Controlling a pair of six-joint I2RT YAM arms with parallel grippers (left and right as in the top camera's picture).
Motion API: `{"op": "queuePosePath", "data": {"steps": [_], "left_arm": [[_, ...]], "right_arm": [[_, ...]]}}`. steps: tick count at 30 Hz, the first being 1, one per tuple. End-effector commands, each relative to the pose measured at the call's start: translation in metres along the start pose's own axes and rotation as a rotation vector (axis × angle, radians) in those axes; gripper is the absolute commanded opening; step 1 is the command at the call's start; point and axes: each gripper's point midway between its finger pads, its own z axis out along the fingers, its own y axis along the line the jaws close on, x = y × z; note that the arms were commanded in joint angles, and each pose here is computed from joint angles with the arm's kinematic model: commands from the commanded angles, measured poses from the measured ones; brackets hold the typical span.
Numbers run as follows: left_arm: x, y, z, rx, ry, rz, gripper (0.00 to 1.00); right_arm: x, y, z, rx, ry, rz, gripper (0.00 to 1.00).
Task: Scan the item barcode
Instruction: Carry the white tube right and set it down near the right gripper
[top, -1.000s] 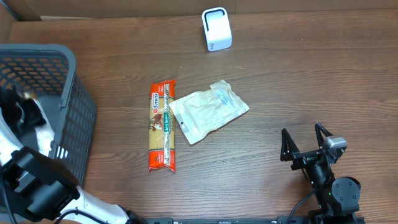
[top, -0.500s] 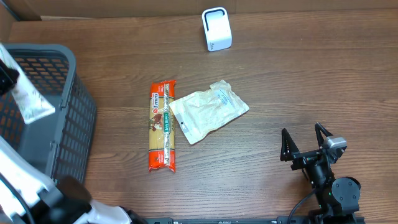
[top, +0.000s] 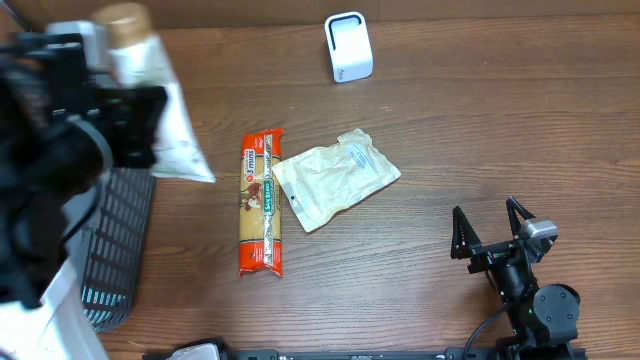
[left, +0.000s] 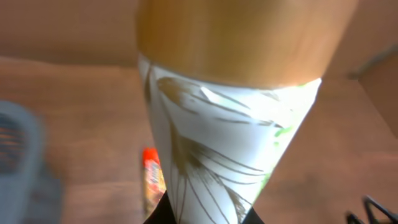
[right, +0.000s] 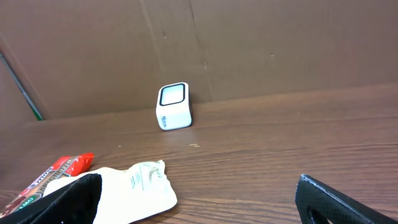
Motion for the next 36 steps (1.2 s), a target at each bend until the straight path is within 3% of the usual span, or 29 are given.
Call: {"op": "queuePosePath", "data": {"steps": [1, 8, 18, 24, 32, 34, 36], "left_arm": [[0.025, -0.011, 0.044, -0.002, 0.135, -0.098, 0.04], [0.090, -0.049, 0.136, 0.040, 0.308, -0.149, 0.04], [0.204, -0.123, 0.260, 0.152, 0.412, -0.234, 0.04], [0.279, -0.163, 0.314, 0.138, 0.526, -0.257, 0.04], [0.326, -0.187, 0.349, 0.155, 0.567, -0.281, 0.04], [0.324, -0.190, 0.352, 0.167, 0.554, -0.279, 0.09], [0.318, -0.199, 0.352, 0.220, 0.534, -0.253, 0.25]], "right_arm": [[0.002, 0.000, 0.000, -0.001, -0.002, 0.003, 1.00], [0.002, 0.000, 0.000, -0.001, -0.002, 0.003, 1.00], [0.002, 0.000, 0.000, -0.001, -0.002, 0.003, 1.00], [0.002, 0.000, 0.000, -0.001, -0.002, 0.003, 1.00], [0.002, 0.000, 0.000, -0.001, -0.002, 0.003, 1.00], [0.002, 0.000, 0.000, -0.001, -0.002, 0.003, 1.00], [0.002, 0.000, 0.000, -0.001, -0.002, 0.003, 1.00]]}}
